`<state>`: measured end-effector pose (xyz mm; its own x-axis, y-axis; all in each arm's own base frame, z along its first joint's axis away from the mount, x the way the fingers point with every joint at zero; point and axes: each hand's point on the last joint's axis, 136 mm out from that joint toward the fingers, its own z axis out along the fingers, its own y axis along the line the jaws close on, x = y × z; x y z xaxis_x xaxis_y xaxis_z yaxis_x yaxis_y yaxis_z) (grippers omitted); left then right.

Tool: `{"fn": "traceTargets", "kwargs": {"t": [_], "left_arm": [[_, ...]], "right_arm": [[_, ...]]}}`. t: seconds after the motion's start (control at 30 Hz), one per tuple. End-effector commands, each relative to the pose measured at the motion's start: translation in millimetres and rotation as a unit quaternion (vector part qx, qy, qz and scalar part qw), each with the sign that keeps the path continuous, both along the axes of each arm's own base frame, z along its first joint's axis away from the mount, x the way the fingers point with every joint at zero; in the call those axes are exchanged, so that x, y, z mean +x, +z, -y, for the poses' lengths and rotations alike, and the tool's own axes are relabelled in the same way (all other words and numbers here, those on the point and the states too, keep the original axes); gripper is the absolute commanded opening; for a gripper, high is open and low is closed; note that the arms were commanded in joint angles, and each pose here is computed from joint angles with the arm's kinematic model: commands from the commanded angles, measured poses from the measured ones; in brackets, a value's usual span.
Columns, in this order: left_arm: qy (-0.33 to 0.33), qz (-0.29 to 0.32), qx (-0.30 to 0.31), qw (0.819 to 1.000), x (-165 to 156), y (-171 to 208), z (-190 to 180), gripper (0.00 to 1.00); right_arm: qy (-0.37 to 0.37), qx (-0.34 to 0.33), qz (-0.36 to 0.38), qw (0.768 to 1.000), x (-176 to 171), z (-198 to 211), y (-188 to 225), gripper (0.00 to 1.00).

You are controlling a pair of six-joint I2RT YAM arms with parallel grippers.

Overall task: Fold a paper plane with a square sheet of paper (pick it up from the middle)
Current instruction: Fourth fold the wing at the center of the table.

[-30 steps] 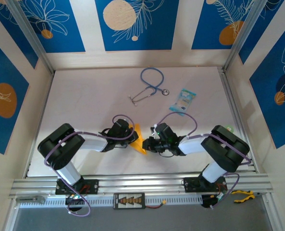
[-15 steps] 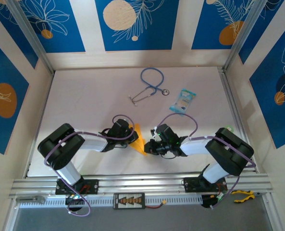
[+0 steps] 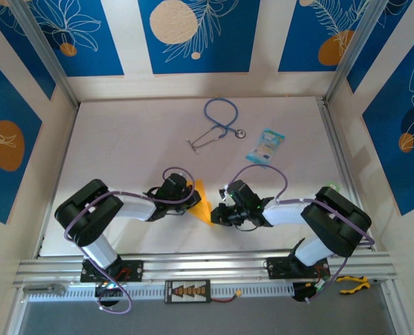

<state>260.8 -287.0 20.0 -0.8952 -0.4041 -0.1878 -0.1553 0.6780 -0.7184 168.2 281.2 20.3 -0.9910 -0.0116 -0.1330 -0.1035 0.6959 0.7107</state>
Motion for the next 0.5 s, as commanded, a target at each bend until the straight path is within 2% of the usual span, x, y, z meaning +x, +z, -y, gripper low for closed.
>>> {"fn": "traceTargets", "kwargs": {"t": [0.0,0.47], "left_arm": [[0.017,-0.026,0.045,0.998,-8,-26,-21,0.0],[0.02,-0.028,0.042,0.999,-9,-27,-20,0.0]], "right_arm": [[0.026,-0.008,-0.028,0.999,-16,6,-3,0.11],[0.027,-0.05,-0.05,0.997,-28,22,-19,0.1]]}}
